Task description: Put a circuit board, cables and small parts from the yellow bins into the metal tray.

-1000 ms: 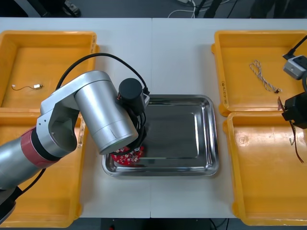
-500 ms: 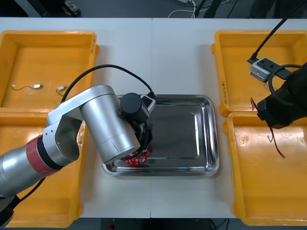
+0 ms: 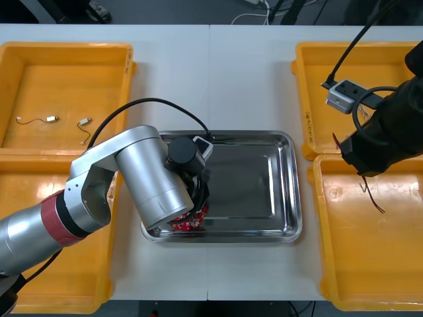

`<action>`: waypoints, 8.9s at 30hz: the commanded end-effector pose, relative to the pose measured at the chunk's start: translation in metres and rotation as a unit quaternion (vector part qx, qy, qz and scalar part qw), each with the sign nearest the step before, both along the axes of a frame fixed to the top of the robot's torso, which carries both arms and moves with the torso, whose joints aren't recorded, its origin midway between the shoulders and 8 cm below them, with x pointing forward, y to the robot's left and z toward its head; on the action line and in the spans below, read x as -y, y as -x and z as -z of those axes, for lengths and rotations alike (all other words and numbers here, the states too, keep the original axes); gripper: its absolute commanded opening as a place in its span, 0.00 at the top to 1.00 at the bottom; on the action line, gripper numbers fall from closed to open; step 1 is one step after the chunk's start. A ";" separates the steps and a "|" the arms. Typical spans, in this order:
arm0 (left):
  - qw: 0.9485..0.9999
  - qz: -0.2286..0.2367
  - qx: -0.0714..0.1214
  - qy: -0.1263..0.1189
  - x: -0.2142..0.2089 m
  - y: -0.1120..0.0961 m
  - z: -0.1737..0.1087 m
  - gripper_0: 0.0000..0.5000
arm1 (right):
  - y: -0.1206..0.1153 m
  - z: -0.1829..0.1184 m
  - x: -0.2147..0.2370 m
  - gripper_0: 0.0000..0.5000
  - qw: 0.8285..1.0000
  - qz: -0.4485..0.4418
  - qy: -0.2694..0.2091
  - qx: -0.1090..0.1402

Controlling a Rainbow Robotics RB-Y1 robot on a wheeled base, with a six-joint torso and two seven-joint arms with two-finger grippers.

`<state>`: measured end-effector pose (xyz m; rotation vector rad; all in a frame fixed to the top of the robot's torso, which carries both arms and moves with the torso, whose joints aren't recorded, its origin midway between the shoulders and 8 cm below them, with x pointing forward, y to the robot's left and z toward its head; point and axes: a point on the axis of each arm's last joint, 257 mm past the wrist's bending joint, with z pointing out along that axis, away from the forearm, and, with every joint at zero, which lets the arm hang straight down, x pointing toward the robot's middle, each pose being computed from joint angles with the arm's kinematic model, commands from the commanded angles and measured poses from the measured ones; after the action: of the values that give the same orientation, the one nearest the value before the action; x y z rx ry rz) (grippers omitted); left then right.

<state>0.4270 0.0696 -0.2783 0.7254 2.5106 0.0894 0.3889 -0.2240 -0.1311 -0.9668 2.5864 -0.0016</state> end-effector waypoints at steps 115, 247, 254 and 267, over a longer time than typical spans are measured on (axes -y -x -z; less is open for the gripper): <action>0.981 -0.194 -0.016 -0.001 -0.287 -0.115 -0.169 0.06 | 0.020 0.162 -0.169 1.00 0.896 -0.400 0.181 0.067; 0.988 -0.147 0.031 -0.024 -0.254 -0.124 -0.157 1.00 | -0.159 -0.058 0.167 0.00 0.964 0.258 -0.046 0.049; 0.990 -0.136 0.032 -0.011 -0.208 -0.111 -0.151 1.00 | -0.178 -0.050 0.170 0.00 0.959 0.268 -0.063 0.069; 0.995 -0.100 0.020 0.023 -0.128 -0.080 -0.125 1.00 | -0.212 -0.031 0.153 0.00 0.953 0.279 -0.095 0.076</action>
<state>0.5189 0.2246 -0.1476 0.5727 2.5112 0.2089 0.5777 -0.3936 -0.1381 -0.1781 2.6447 -0.0160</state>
